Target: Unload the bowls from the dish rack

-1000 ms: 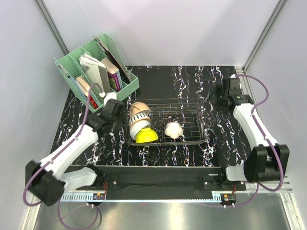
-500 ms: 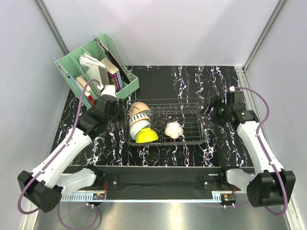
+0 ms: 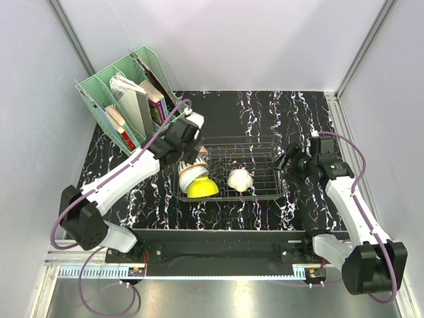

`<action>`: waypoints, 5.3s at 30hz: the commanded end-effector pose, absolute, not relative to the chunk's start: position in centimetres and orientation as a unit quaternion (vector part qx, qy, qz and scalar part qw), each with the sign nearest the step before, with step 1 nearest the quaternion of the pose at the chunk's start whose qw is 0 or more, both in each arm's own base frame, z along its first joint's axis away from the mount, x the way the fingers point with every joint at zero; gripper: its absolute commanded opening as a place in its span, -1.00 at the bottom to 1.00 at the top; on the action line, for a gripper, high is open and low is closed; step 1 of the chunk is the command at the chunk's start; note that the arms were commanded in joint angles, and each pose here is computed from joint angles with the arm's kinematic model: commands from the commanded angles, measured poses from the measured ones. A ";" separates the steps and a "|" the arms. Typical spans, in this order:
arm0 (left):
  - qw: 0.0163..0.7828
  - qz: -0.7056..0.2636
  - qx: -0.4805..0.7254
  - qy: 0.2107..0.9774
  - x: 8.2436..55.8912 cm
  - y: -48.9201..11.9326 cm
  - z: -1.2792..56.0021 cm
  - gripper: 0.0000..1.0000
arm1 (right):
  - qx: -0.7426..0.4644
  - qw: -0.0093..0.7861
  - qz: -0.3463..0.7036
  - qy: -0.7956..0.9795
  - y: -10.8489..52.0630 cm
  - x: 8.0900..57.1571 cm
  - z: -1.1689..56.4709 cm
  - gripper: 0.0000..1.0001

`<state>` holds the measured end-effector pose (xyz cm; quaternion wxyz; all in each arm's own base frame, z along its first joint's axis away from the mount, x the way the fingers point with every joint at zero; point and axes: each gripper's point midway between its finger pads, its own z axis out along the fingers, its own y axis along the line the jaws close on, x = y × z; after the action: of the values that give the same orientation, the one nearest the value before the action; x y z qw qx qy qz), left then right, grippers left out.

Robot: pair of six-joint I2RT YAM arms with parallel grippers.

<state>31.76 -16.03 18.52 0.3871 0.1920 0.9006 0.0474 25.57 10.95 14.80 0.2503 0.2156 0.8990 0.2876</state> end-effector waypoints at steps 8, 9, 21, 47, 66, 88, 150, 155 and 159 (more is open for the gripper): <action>0.432 0.107 0.224 0.867 33.6 -18.4 19.3 0.56 | 0.203 0.265 0.316 0.888 11.8 25.6 15.9 0.49; 0.432 0.107 0.224 0.867 33.7 -18.4 19.2 0.56 | 0.203 0.266 0.317 0.888 11.8 25.6 15.9 0.49; 0.425 0.127 0.251 0.861 35.0 -19.2 18.1 0.56 | 0.206 0.257 0.312 0.891 11.8 25.4 15.0 0.50; 0.405 0.174 0.265 0.857 35.5 -18.2 14.1 -0.28 | 0.223 0.245 0.291 0.898 11.1 24.7 12.6 0.47; 0.438 0.253 0.241 0.829 37.4 -18.1 14.6 -0.70 | 0.242 0.221 0.286 0.901 11.2 24.7 10.1 0.36; 0.454 0.325 0.259 0.788 36.0 -19.6 13.4 -1.00 | 0.259 0.177 0.274 0.909 11.6 25.3 6.9 0.27; 0.603 0.276 0.109 0.740 34.7 -19.1 28.5 -1.00 | 0.233 0.241 0.322 0.885 15.5 28.8 13.7 0.49; 0.610 0.244 0.081 0.749 34.4 -18.4 29.7 -1.00 | 0.223 0.258 0.332 0.879 15.8 29.6 16.1 0.49; 0.614 0.226 0.051 0.755 33.9 -16.9 30.7 -1.00 | 0.212 0.262 0.348 0.875 16.4 30.0 17.4 0.49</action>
<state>34.21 -18.36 25.43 0.5647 0.1500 0.7586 0.2884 29.62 16.00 15.33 0.2499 0.2277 0.8786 0.3373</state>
